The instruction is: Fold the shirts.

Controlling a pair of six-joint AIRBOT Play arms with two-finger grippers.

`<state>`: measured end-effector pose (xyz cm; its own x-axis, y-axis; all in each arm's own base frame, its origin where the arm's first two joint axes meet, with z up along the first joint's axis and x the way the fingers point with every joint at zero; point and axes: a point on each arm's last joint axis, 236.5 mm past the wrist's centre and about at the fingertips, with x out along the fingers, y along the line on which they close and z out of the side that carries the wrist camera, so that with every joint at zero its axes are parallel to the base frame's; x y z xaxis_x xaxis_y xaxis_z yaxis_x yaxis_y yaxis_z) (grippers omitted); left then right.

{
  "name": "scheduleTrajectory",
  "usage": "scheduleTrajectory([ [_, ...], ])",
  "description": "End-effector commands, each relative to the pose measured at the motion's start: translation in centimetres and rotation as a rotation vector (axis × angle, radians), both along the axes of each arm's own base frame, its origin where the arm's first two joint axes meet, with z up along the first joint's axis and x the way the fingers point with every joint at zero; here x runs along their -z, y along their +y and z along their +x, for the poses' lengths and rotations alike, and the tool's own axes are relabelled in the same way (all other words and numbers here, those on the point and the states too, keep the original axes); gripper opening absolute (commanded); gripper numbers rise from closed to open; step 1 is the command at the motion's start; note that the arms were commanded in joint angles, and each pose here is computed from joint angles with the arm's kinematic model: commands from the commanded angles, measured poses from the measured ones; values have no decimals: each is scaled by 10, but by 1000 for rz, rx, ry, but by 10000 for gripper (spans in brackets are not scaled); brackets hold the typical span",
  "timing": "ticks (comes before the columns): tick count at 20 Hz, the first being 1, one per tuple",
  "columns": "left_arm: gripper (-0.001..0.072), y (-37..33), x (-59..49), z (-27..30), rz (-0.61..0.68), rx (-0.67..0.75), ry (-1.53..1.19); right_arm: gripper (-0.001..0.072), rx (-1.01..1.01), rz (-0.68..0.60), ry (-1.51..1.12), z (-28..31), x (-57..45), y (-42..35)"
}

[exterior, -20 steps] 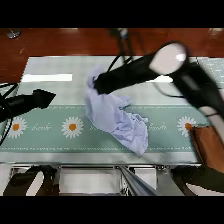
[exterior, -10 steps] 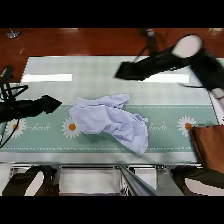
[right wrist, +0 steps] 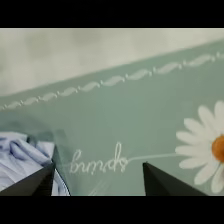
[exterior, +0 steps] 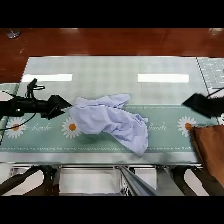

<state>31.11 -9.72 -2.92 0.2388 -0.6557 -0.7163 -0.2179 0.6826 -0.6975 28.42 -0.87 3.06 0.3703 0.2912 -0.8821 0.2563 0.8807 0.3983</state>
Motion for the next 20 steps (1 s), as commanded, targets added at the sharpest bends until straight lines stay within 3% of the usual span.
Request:
scheduleTrajectory([
  [1, 703, -28, 23, -2, -165, 55, 92, 627, -11, 86, 99, -53, 55, 30],
  [3, 699, -40, 39, -4, -148, 89, 110, 626, -52, 108, 155, -71, 75, 46],
  [4, 607, -45, 44, -2, -130, 96, 103, 624, -75, 116, 179, -78, 80, 53],
  [5, 149, -47, 46, -1, -114, 116, 75, 622, -99, 132, 202, -85, 83, 62],
  [6, 26, -50, 42, 1, -113, 149, 42, 622, -134, 140, 224, -93, 85, 71],
  [10, 27, -58, 23, -5, -153, 264, -8, 622, -149, 262, 306, -116, 97, 124],
  [14, 27, -58, 23, -4, -150, 272, -19, 622, -216, 260, 338, -125, 106, 163],
  [18, 26, -58, 23, -4, -150, 272, -19, 619, -204, 335, 300, -97, 116, 204],
  [20, 26, -57, 24, -3, -145, 271, -26, 535, -216, 318, 273, -80, 124, 212],
])
